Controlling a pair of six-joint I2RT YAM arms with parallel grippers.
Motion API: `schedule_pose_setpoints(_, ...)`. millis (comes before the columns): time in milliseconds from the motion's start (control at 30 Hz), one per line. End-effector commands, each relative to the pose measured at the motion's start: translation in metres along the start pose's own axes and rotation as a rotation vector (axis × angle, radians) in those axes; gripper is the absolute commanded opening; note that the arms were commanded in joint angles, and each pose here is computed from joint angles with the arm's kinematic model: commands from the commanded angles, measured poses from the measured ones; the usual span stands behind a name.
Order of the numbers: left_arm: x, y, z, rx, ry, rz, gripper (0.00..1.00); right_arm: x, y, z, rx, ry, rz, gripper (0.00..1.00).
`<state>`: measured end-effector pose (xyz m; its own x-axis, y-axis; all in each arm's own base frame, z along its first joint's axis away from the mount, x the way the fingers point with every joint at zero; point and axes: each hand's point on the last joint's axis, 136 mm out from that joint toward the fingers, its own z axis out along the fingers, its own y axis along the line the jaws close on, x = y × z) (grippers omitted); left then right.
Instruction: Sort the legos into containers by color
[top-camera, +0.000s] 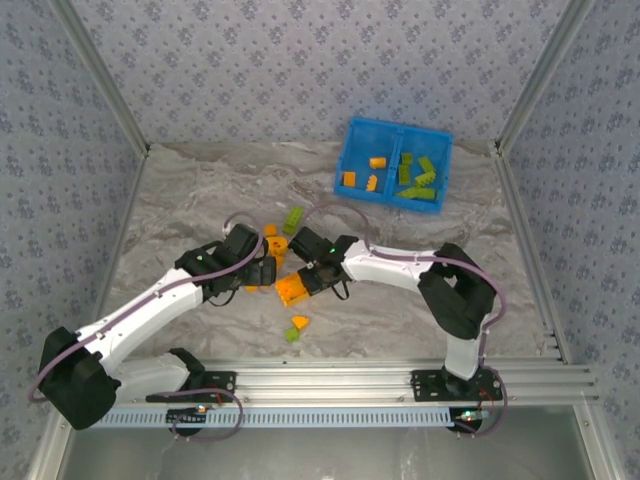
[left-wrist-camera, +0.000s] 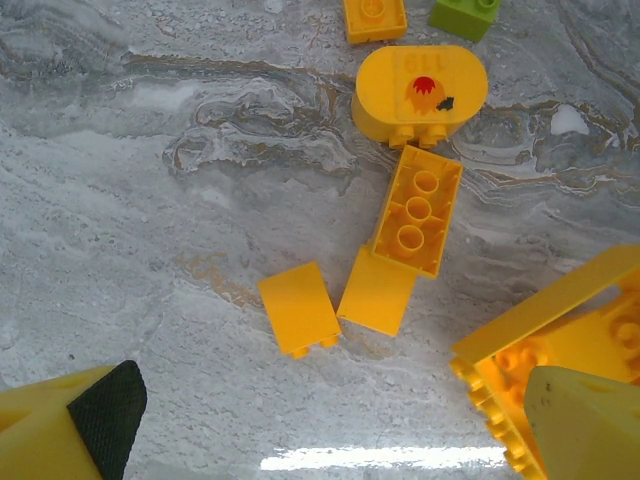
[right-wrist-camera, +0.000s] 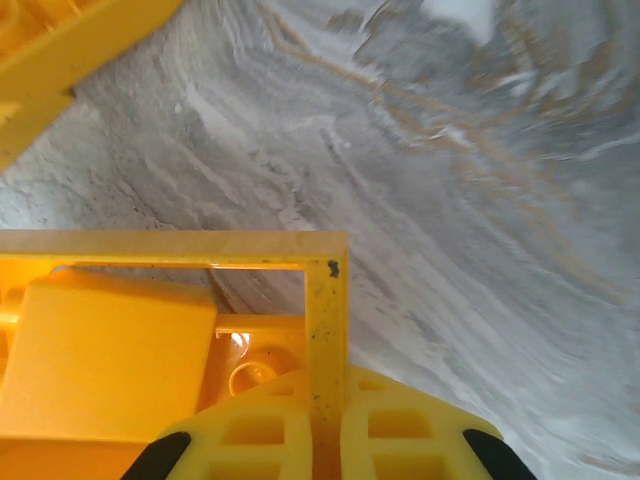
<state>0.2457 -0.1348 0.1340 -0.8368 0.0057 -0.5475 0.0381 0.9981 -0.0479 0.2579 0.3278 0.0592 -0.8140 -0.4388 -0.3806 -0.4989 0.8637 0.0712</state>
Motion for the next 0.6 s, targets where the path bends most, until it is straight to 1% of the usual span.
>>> schedule_pose_setpoints(0,-0.002,0.004,-0.005,0.001,-0.022,-0.033,0.99,-0.029,-0.013,-0.048,0.071,-0.128,0.041,0.05)
schedule_pose_setpoints(67,-0.005,0.004,-0.009,0.012,-0.041,-0.046,0.99,-0.039,-0.017,-0.062,0.080,-0.170,0.055,0.05)
schedule_pose_setpoints(200,-0.008,0.007,-0.017,0.030,-0.083,-0.076,0.99,-0.052,-0.035,-0.090,0.114,-0.209,0.094,0.05)
schedule_pose_setpoints(333,-0.012,0.009,-0.023,0.054,-0.134,-0.112,0.99,-0.079,-0.063,-0.114,0.131,-0.279,0.164,0.06)
schedule_pose_setpoints(433,-0.010,0.010,-0.025,0.066,-0.144,-0.125,0.99,-0.105,-0.101,-0.128,0.190,-0.321,0.223,0.06)
schedule_pose_setpoints(567,-0.007,0.007,-0.028,0.105,-0.152,-0.124,0.99,-0.138,-0.171,-0.132,0.309,-0.356,0.310,0.06)
